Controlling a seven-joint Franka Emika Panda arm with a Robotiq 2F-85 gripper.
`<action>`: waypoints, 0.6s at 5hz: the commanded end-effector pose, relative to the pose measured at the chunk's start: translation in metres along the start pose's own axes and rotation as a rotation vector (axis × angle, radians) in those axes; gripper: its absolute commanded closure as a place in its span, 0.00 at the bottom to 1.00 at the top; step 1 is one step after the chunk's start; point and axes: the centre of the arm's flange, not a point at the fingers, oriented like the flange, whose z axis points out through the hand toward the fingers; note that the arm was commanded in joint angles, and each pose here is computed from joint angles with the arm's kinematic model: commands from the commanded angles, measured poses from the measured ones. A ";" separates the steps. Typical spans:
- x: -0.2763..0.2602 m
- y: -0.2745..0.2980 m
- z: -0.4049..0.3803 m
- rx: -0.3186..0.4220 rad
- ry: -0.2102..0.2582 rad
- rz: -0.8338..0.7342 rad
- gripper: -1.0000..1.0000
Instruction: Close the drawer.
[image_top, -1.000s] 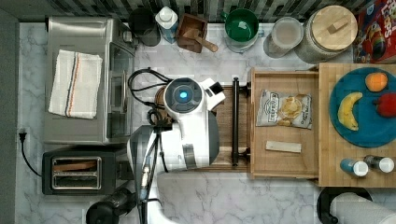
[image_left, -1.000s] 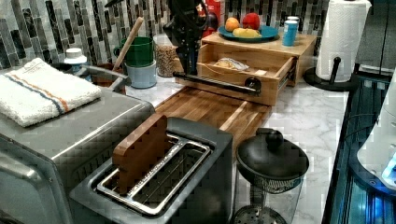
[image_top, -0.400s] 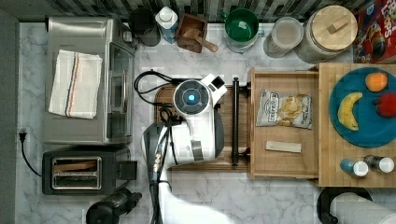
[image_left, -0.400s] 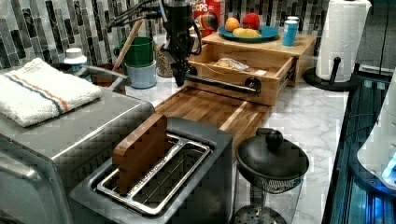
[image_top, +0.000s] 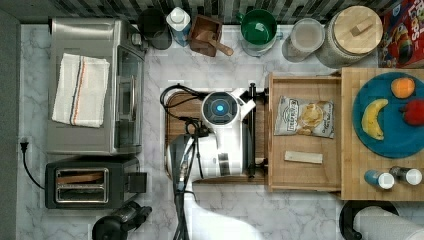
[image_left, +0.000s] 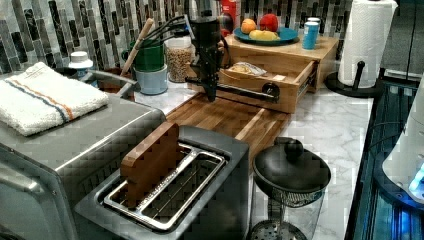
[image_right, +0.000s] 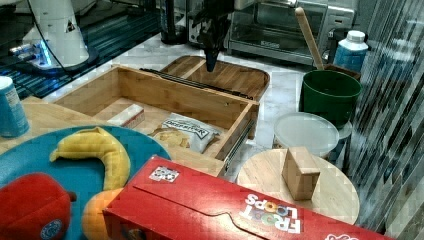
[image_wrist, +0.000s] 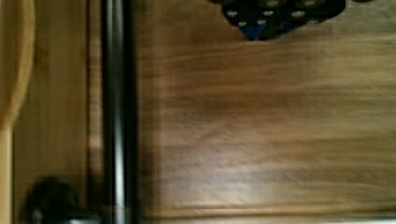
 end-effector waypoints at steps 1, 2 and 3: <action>0.011 0.042 0.013 -0.025 0.062 -0.094 1.00; 0.007 0.059 0.021 -0.028 0.070 -0.123 1.00; 0.003 0.078 0.024 -0.027 0.072 -0.138 1.00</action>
